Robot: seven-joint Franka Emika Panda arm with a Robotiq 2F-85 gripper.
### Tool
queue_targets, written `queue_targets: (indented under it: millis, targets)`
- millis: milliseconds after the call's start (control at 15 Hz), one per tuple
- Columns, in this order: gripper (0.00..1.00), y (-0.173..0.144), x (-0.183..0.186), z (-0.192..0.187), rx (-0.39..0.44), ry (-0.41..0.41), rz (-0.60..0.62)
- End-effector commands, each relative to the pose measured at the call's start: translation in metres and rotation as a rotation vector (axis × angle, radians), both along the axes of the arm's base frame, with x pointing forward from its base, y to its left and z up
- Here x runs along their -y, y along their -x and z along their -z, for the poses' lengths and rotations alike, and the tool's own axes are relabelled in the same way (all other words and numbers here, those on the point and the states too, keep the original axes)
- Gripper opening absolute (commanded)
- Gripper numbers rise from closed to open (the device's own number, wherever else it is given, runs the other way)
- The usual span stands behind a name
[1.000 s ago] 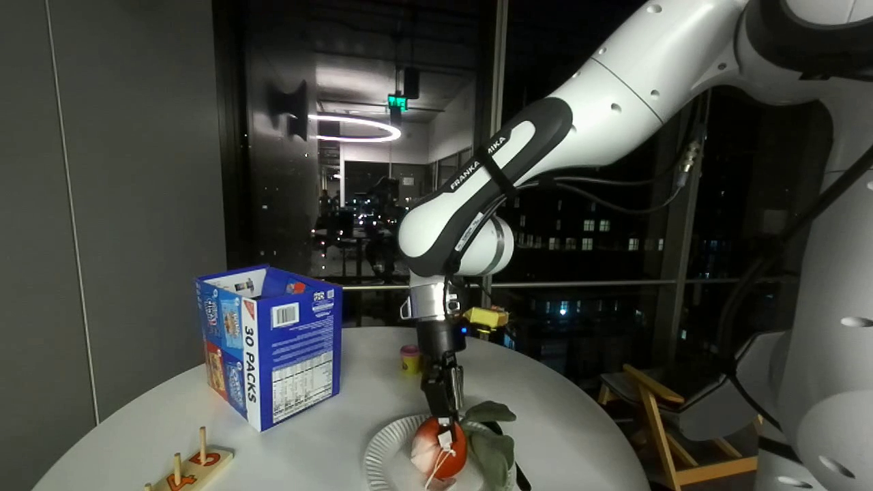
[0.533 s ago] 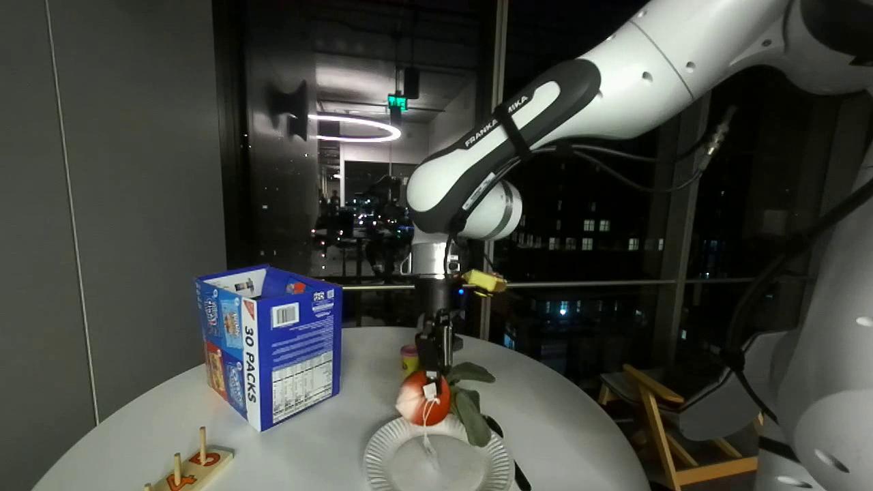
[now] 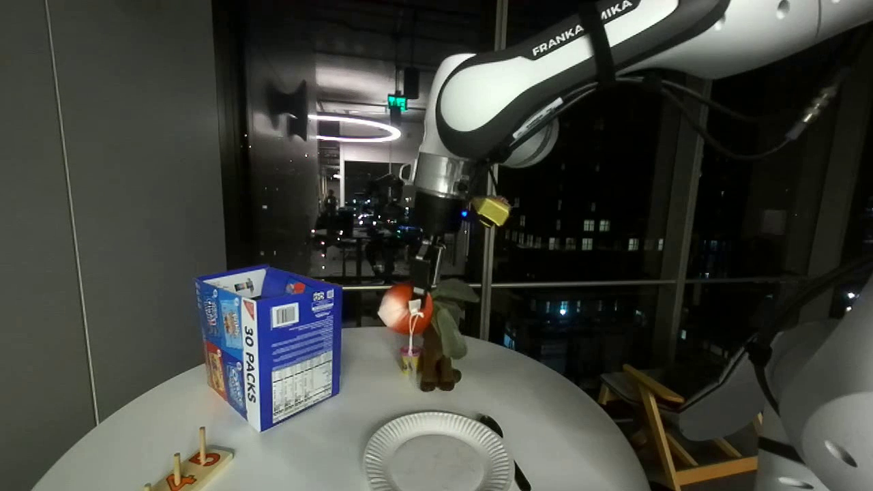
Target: Remove the toy vegetable from the white plate, put it in the blue box, pick up the toy moose and put it on the plate
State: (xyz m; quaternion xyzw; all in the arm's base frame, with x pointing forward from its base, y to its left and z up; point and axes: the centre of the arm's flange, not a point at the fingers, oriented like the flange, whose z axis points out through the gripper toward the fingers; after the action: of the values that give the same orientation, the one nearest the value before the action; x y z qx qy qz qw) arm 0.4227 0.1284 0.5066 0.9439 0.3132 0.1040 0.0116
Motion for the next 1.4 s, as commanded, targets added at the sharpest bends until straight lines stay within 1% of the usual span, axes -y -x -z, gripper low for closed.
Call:
queue_targets:
  millis: [0, 267, 400, 467, 667, 733, 800, 867, 1067, 1333]
  targets:
    - [0.08, -0.012, -0.036, -0.033, 0.200, 0.033, -0.022]
    - [0.08, -0.036, -0.080, -0.070, 0.428, 0.057, -0.059]
    - [0.08, -0.053, -0.096, -0.083, 0.540, 0.075, -0.068]
    - [0.08, -0.062, -0.097, -0.092, 0.594, 0.087, -0.077]
    - [0.08, -0.096, -0.095, -0.098, 0.748, 0.133, -0.085]
    - [0.08, -0.108, -0.091, -0.096, 0.772, 0.142, -0.087]
    - [0.08, -0.118, -0.087, -0.092, 0.786, 0.149, -0.090]
    - [0.08, -0.127, -0.083, -0.088, 0.782, 0.151, -0.093]
    - [0.09, -0.151, -0.082, -0.067, 0.694, 0.104, -0.108]
    - [0.09, -0.171, -0.091, -0.040, 0.608, 0.066, -0.122]
